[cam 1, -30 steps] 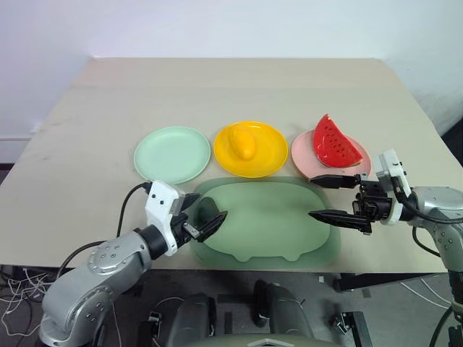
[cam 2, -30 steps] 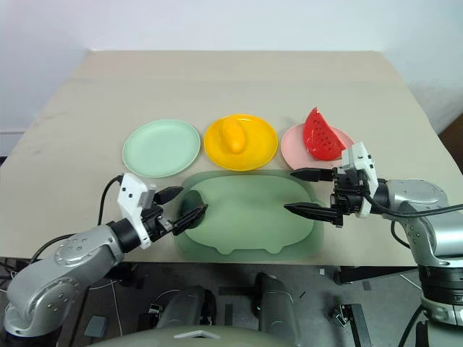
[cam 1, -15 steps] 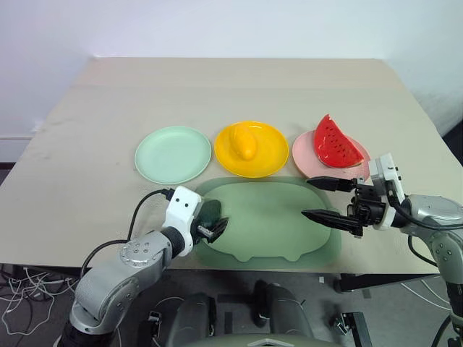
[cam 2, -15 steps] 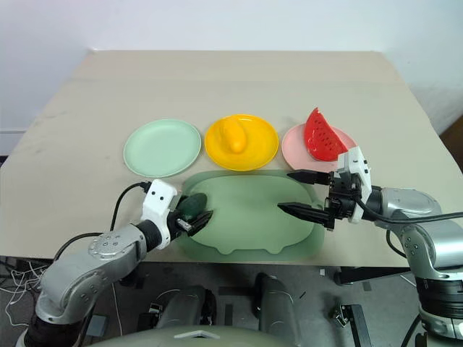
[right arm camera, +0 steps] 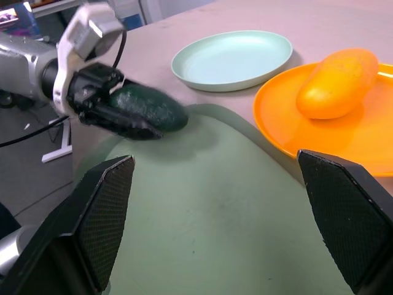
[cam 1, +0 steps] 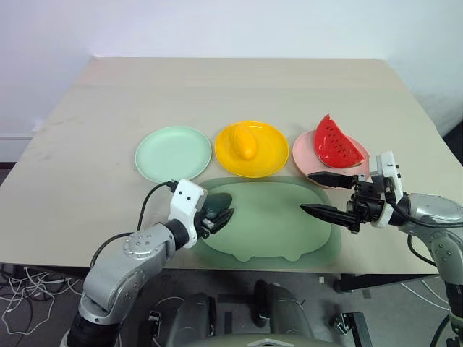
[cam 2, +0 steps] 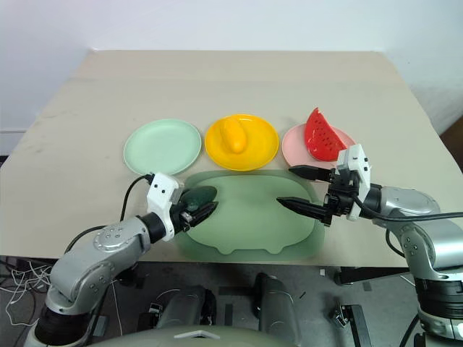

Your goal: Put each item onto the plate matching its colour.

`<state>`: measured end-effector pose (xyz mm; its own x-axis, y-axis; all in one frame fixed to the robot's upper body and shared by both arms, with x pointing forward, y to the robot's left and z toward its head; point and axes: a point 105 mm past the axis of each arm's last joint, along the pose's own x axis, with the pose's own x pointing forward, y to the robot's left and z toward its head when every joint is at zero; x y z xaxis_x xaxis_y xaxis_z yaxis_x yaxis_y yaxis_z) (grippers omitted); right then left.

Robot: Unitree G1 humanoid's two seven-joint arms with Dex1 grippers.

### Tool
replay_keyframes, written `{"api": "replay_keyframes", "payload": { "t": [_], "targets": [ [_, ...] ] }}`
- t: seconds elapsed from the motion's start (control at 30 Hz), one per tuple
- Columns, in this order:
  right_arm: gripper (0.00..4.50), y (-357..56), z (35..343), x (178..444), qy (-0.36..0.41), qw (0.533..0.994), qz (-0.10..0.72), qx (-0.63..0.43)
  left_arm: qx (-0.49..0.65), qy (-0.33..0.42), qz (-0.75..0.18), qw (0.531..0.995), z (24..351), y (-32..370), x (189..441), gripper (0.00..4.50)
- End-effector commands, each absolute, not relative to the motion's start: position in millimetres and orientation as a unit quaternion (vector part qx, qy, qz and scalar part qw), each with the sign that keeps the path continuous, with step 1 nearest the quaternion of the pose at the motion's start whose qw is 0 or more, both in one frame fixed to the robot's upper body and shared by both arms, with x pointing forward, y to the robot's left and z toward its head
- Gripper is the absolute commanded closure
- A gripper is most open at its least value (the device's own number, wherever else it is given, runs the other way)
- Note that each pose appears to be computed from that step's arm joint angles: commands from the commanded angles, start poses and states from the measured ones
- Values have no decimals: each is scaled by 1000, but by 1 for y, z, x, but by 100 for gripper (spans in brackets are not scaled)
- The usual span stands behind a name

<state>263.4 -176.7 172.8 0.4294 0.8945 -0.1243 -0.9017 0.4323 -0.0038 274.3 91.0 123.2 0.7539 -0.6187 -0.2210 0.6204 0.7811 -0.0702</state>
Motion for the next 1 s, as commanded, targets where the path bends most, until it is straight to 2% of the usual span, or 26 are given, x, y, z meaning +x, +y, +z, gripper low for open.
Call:
{"api": "replay_keyframes", "payload": {
  "t": [0.03,0.1,0.2,0.3,0.5,0.53,0.63,0.77,0.87,1.0],
  "targets": [
    [0,-173,184,265,23,844,534,-46,11,47,-306,951,161,114,299,135],
    [0,-171,185,268,20,845,533,-46,18,24,-280,959,175,133,319,135],
    [0,-169,187,271,13,846,531,-44,52,13,-250,967,178,157,343,135],
    [0,-164,189,273,4,846,531,-43,69,10,-227,971,172,177,366,135],
    [0,-162,188,275,-5,848,528,-45,73,32,-231,970,148,190,390,135],
    [0,-162,188,275,-6,849,526,-45,70,36,-232,969,144,190,394,100],
    [0,-161,188,275,-9,850,525,-45,67,37,-245,967,140,188,402,3],
    [0,-159,188,274,-11,850,524,-46,65,28,-248,966,143,190,407,3],
    [0,-161,190,273,-15,852,521,-48,75,0,-248,966,159,194,405,3],
    [0,-166,191,270,-14,854,518,-46,97,-45,-239,965,190,213,391,3]
  ]
}}
